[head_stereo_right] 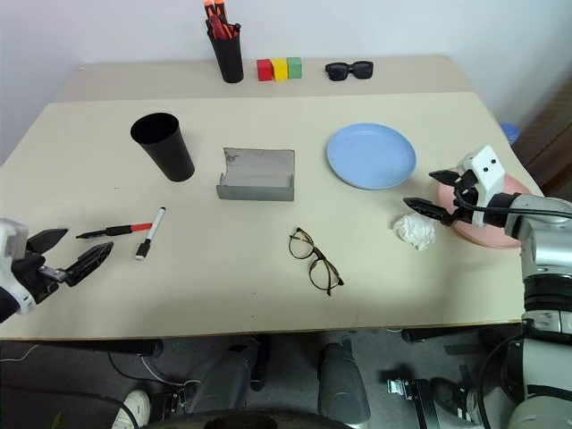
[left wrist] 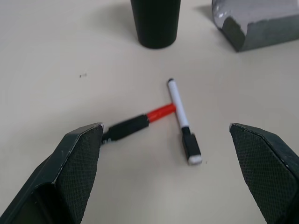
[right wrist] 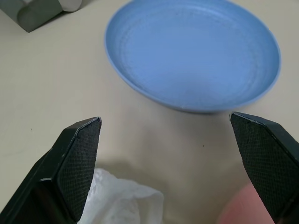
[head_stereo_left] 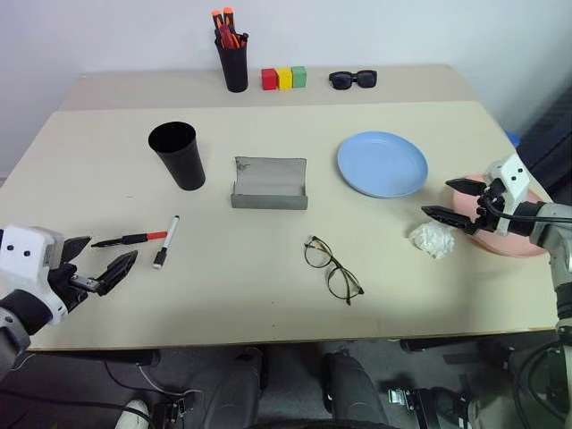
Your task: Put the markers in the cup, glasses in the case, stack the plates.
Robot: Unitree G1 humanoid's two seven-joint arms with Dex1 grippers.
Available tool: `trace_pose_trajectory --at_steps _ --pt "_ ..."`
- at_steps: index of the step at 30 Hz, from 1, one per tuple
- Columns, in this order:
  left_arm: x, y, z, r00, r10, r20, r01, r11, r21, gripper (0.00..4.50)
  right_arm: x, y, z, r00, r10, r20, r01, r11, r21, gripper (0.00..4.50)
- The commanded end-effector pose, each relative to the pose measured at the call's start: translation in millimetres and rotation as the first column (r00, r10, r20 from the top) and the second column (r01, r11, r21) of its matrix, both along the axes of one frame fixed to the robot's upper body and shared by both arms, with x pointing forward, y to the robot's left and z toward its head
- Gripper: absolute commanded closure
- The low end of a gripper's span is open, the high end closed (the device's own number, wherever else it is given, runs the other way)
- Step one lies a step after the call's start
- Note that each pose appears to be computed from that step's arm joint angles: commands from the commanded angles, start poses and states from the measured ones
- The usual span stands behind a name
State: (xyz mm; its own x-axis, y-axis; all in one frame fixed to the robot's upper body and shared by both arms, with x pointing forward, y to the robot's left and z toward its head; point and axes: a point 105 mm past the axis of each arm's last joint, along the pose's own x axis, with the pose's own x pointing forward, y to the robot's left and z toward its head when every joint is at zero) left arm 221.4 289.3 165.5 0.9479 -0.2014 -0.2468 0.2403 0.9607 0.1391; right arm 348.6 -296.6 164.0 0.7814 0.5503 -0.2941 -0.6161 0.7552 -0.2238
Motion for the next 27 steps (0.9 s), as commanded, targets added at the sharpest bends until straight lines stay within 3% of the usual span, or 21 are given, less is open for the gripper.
trace_pose_trajectory --at_steps 1,17,24,27 --pt "2 0 2 1.000 -0.008 0.005 0.008 1.000 0.022 0.06 -2 -4 20 0.998 -0.009 0.067 0.009 1.000 -0.001 0.00" --pt "21 -16 -2 0.999 -0.047 0.000 0.047 0.999 0.016 0.06 -10 39 17 0.992 0.091 0.086 -0.093 0.995 0.023 0.00" --pt "28 -15 -11 0.999 -0.031 -0.014 0.031 0.999 0.018 0.06 -24 108 12 0.954 0.289 0.082 -0.294 0.954 0.061 0.00" --pt "31 -19 -17 0.999 -0.009 -0.032 0.009 1.000 0.001 0.06 -40 153 10 0.903 0.423 0.081 -0.429 0.899 0.089 0.00"
